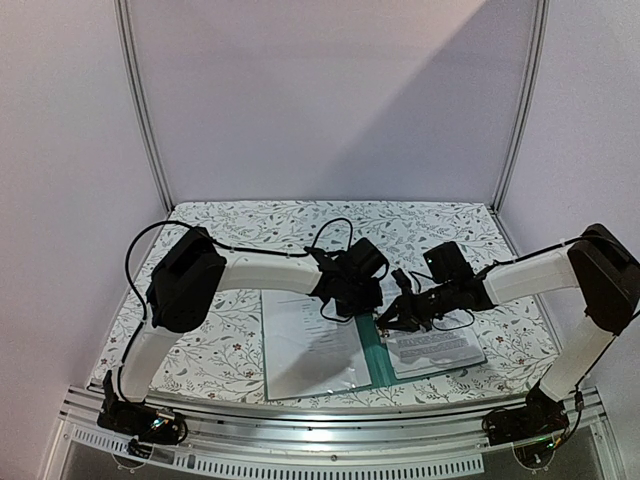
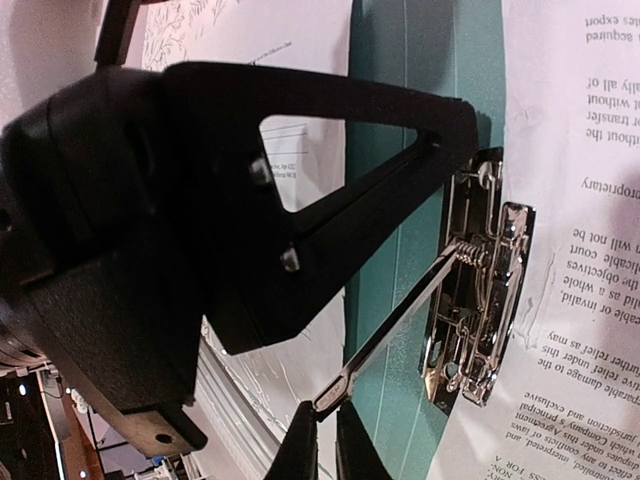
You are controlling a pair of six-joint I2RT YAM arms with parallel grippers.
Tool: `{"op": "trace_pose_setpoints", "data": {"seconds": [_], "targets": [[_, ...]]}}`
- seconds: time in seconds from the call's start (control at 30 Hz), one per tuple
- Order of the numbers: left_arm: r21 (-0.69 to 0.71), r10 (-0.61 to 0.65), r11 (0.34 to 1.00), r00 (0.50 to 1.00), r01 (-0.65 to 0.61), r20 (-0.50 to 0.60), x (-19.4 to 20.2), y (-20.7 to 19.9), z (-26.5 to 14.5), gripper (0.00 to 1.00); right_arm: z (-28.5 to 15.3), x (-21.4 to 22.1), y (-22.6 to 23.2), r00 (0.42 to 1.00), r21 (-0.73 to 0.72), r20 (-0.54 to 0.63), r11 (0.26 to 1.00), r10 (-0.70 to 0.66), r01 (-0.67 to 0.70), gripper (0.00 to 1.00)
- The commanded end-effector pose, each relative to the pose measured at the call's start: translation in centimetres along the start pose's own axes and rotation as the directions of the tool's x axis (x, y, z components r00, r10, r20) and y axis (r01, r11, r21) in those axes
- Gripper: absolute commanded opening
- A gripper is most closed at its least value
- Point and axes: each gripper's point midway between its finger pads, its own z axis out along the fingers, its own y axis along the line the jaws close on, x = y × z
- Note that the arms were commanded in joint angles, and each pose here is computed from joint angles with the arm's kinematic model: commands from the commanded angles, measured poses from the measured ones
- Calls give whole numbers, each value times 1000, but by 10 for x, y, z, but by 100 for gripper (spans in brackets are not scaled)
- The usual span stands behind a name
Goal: Put the files into the folder
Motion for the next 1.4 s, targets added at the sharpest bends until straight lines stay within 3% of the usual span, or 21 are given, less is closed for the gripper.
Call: {"op": "trace_pose_setpoints", "data": {"seconds": [0.0, 0.47, 1.37], "targets": [[-79, 15, 997, 999, -19, -50, 16, 25, 2, 0, 6, 10, -15, 999, 36, -22, 999, 25, -24, 7], [-80, 12, 997, 999, -16, -51, 15, 27, 2, 0, 5, 27, -37, 995, 93, -40, 992, 88, -84, 5], [-77, 12, 997, 998, -17, -61, 15, 28, 6, 0, 7, 48, -93, 991, 322, -92, 944, 100, -65, 6]]}}
